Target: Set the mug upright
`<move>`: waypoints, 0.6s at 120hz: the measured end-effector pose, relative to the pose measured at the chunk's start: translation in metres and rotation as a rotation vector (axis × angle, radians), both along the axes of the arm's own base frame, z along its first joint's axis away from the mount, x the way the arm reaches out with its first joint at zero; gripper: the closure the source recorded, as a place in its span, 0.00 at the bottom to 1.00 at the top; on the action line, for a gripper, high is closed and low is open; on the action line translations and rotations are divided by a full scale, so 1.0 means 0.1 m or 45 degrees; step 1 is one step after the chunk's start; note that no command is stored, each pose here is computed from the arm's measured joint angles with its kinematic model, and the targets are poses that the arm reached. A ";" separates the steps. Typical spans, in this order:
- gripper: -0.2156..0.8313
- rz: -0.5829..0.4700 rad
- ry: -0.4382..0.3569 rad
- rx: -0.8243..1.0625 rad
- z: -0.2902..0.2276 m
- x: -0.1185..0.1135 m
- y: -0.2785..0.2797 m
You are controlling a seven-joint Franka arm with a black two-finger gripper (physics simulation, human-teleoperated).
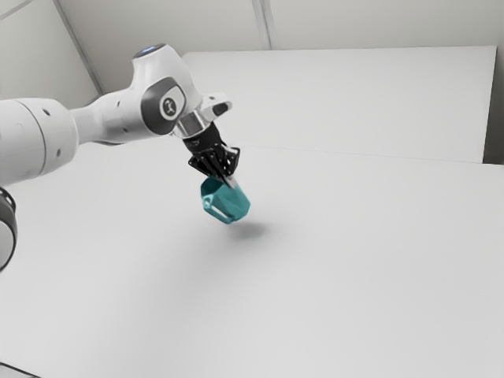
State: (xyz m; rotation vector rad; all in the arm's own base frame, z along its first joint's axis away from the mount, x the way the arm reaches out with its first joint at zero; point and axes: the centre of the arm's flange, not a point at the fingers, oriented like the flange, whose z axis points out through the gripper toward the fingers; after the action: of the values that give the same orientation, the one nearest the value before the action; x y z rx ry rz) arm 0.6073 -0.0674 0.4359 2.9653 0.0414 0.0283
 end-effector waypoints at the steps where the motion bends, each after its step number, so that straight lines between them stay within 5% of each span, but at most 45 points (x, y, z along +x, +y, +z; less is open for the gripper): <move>1: 0.96 -0.003 0.003 0.010 0.00 0.00 0.01; 72: 0.96 0.006 0.243 0.380 -0.26 -0.14 0.63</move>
State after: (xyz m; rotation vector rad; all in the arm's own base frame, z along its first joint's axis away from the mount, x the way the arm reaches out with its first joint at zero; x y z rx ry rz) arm 0.5934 -0.0047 0.4102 3.2547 0.0751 -0.2720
